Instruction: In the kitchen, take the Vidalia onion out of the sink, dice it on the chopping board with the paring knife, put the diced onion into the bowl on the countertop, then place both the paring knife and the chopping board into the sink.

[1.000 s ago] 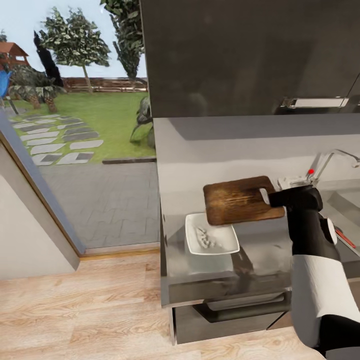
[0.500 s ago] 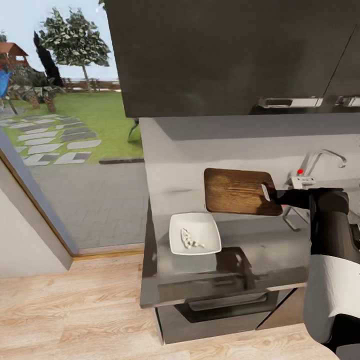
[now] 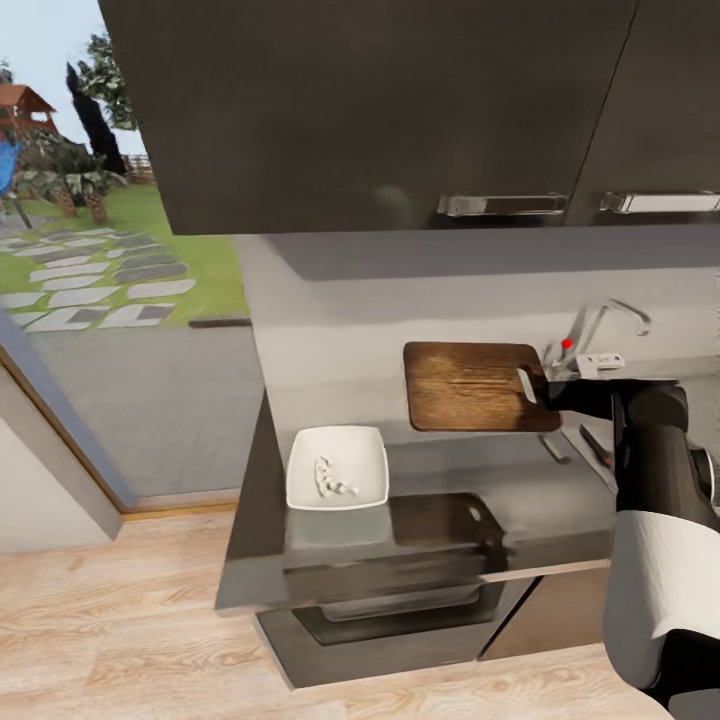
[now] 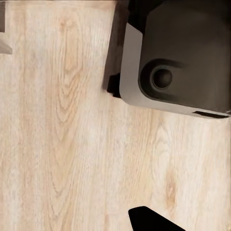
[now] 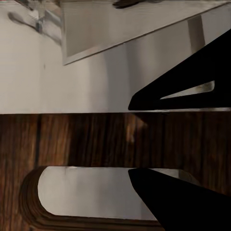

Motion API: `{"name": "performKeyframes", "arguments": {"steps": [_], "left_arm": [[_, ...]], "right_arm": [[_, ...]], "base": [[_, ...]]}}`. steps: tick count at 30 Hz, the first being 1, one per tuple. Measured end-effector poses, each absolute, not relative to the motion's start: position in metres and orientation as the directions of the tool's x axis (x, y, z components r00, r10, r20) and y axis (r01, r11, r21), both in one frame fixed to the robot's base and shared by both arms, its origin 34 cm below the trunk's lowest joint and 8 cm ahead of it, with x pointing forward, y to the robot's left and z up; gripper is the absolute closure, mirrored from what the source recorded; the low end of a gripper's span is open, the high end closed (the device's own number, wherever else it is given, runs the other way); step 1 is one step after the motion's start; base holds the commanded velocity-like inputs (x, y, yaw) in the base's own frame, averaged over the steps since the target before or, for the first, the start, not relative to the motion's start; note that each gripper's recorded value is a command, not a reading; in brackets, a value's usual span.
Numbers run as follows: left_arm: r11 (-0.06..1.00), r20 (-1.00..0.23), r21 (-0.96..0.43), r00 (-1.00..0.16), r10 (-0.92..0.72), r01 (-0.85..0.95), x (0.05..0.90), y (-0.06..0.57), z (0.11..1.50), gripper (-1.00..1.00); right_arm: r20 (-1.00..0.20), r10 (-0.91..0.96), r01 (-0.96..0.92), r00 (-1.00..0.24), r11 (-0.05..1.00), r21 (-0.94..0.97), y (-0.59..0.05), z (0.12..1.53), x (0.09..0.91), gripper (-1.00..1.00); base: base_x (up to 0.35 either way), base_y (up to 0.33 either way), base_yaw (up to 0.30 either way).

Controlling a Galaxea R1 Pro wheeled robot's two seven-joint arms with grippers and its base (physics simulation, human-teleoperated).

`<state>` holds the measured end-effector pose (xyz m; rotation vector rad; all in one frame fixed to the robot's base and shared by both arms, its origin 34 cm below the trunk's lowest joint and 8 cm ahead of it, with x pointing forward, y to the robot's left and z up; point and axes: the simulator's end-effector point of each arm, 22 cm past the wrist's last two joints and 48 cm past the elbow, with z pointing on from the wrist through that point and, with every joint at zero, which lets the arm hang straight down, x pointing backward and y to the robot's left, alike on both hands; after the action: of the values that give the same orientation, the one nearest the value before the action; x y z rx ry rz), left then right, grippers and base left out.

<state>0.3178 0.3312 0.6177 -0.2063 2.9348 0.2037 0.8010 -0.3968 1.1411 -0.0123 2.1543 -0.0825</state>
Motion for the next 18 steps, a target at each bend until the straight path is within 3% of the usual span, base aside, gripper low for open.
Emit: {"name": "performKeyframes", "arguments": {"steps": [9, 18], "left_arm": [[0.987, -0.187, 0.079, -0.974, -0.126, -0.143, 0.317, 0.295, 0.615, -1.0], [0.986, -0.184, 0.078, -0.974, -0.13, -0.147, 0.316, 0.293, 0.615, -1.0]], "right_arm": [[-0.829, -0.017, 0.029, -0.559, 0.999, -0.04, -0.376, 1.134, 0.804, 1.0], [-0.825, 0.015, 0.193, -0.565, 0.975, -0.114, -0.361, 1.123, 0.807, 1.0]], "base": [[0.0, -0.317, 0.0], [0.0, -0.318, 0.0]]}}
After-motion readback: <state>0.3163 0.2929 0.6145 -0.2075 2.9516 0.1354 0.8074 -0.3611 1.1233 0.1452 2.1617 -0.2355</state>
